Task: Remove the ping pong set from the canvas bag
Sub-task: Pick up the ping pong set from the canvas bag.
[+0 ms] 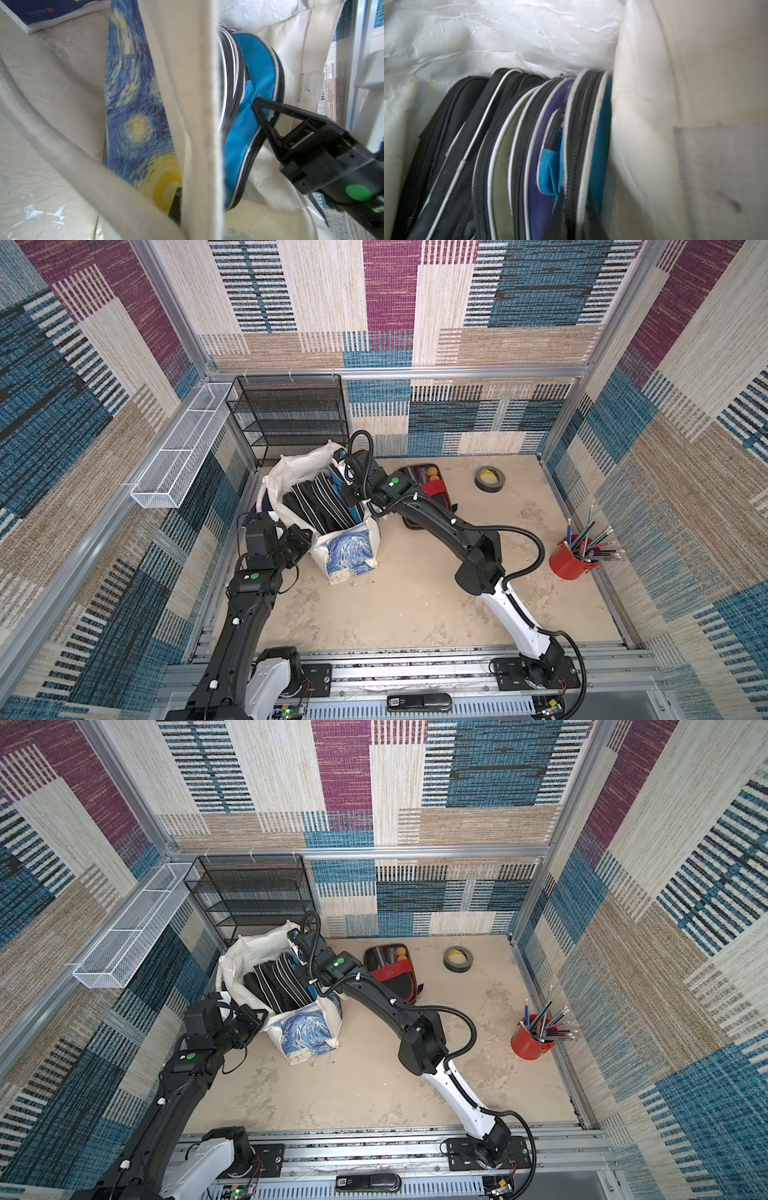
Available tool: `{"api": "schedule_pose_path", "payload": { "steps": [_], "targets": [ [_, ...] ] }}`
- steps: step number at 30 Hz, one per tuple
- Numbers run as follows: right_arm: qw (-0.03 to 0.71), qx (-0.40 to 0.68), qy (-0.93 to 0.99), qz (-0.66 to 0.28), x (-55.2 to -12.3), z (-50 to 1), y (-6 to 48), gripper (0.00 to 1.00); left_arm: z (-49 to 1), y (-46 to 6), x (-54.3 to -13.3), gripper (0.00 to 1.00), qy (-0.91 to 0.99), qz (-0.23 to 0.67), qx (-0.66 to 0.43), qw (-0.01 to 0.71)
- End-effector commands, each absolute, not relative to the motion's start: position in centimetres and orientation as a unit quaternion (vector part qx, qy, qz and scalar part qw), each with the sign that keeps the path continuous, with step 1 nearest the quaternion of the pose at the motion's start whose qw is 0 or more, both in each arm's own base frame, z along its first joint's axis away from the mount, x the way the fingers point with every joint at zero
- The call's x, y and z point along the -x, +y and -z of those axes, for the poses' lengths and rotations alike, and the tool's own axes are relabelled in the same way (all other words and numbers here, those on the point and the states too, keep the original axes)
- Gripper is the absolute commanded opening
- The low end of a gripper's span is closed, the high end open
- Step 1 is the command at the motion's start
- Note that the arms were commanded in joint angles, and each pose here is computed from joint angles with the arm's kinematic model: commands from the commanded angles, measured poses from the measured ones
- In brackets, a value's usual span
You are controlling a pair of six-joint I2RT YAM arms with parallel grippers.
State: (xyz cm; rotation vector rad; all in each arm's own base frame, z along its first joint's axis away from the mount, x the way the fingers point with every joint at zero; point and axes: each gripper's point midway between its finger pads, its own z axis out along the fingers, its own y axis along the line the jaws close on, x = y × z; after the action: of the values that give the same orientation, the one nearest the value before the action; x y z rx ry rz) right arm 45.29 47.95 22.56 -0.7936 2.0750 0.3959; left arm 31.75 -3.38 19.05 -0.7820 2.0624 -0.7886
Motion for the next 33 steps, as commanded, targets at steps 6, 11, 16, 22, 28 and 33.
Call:
{"api": "schedule_pose_path", "payload": {
  "steps": [6,11,16,22,28,33],
  "targets": [
    [0.522,0.302,0.766,-0.221,-43.5,-35.5,47.1,0.00,-18.9,-3.4,-32.1,0.00,0.810,0.310,0.296,0.400],
    [0.540,0.299,0.750,-0.237,-42.8,-38.3,46.6,0.00,-18.3,-3.3,-32.3,0.00,0.811,0.309,0.298,0.397],
    [0.548,0.298,0.740,-0.252,-42.0,-40.1,46.3,0.00,-18.0,-3.4,-32.5,0.00,0.810,0.314,0.300,0.394],
    [0.570,0.293,0.719,-0.270,-41.1,-43.3,45.7,0.00,-18.3,-3.3,-32.7,0.00,0.810,0.309,0.298,0.399],
    [0.585,0.289,0.700,-0.289,-39.9,-46.1,44.9,0.00,-18.2,-3.2,-32.9,0.00,0.811,0.307,0.299,0.398],
    [0.599,0.286,0.686,-0.298,-38.9,-48.5,43.9,0.00,-18.0,-3.1,-33.0,0.00,0.812,0.302,0.301,0.398]
  ]
}}
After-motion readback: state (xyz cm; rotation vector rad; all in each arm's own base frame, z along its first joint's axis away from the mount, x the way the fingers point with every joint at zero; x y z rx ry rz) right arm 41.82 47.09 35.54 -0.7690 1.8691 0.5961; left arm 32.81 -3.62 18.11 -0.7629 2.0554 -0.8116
